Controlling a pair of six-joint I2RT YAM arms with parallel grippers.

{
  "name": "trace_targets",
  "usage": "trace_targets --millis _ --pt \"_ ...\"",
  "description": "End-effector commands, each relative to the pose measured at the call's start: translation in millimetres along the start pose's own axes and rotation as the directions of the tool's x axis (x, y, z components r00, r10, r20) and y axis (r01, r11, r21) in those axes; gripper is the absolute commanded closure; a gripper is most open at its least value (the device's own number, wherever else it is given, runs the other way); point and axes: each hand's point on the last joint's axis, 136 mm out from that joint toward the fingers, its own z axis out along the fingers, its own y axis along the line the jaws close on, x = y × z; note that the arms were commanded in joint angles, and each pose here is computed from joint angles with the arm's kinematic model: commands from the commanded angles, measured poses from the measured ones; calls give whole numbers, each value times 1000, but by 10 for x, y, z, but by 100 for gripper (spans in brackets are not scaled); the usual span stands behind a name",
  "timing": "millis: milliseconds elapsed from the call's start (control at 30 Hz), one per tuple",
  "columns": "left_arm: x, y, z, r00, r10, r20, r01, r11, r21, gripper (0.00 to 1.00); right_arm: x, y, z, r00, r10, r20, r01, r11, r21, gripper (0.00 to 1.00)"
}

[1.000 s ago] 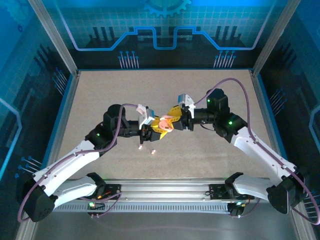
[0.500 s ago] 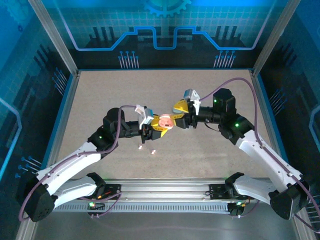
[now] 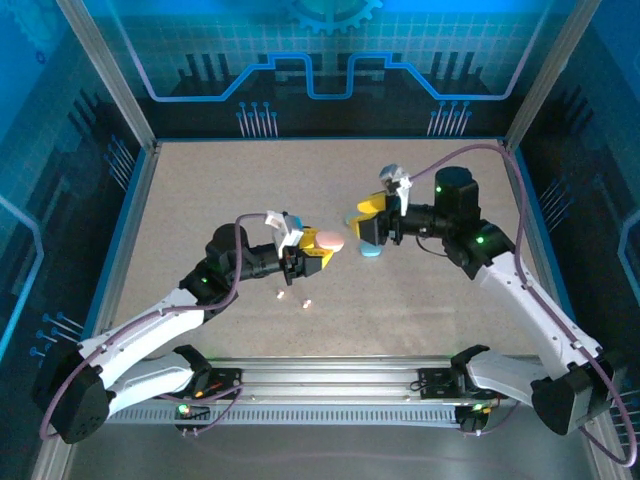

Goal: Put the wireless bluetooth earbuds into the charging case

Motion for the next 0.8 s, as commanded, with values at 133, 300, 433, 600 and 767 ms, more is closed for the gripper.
trace_targets --millis 133,300,433,600,767 --pt "-203 -205 -7 999 -4 47 -2 991 132 68 287 239 74 899 -437 -40 437 899 -14 38" --pt "-244 -294 3 999 -7 33 0 982 189 68 293 187 78 853 -519 -46 520 854 12 36" --pt "-258 -326 8 1000 -9 28 3 978 208 67 254 195 104 865 -500 -38 500 866 0 38" --pt "-252 -365 12 1000 -11 10 8 972 236 67 150 131 107 885 -465 -16 466 883 53 40" --pt "-203 -370 13 1000 -6 -16 9 971 239 67 68 168 77 882 -471 28 469 881 57 43"
